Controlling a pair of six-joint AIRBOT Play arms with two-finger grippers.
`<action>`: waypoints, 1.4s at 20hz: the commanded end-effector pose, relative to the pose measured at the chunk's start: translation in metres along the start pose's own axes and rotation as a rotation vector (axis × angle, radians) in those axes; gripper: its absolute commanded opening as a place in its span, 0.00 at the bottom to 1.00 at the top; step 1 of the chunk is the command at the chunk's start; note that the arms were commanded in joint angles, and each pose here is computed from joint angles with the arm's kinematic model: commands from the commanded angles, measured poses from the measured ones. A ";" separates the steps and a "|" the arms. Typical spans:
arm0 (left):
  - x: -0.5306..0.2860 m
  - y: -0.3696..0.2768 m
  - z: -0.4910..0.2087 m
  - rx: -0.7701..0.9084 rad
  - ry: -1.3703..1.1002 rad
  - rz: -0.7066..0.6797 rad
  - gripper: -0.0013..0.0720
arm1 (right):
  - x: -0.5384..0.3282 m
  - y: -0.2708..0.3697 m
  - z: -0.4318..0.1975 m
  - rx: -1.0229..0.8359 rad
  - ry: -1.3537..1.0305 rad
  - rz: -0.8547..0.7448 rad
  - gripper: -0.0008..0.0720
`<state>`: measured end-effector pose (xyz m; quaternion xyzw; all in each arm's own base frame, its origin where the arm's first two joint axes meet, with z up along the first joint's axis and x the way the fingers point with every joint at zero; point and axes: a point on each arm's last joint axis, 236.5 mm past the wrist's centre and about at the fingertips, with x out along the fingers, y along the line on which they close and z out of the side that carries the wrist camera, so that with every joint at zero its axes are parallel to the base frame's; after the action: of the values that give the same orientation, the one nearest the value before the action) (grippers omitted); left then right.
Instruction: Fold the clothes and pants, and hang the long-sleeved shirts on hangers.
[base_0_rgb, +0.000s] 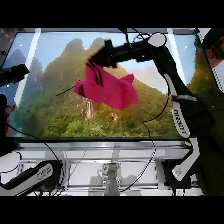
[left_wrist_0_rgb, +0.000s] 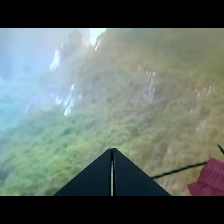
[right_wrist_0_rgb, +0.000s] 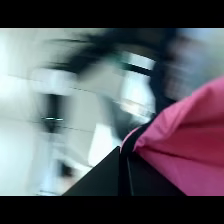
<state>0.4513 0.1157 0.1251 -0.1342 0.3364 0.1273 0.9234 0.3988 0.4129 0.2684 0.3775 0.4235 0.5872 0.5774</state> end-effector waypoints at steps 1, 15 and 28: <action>-0.001 0.002 0.023 0.029 -0.096 0.000 0.03 | 0.017 0.105 0.005 -0.027 -0.120 0.238 0.02; -0.002 0.008 0.029 0.063 -0.122 0.027 0.03 | -0.167 -0.121 0.062 -0.084 -0.324 -0.917 0.02; 0.015 -0.052 -0.066 0.122 0.184 -0.265 0.03 | -0.334 -0.226 0.065 0.127 -0.373 -1.242 0.30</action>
<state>0.4417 0.0958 0.0849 -0.1143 0.3971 0.0738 0.9077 0.5719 0.1003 0.1092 0.1990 0.4501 0.0644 0.8681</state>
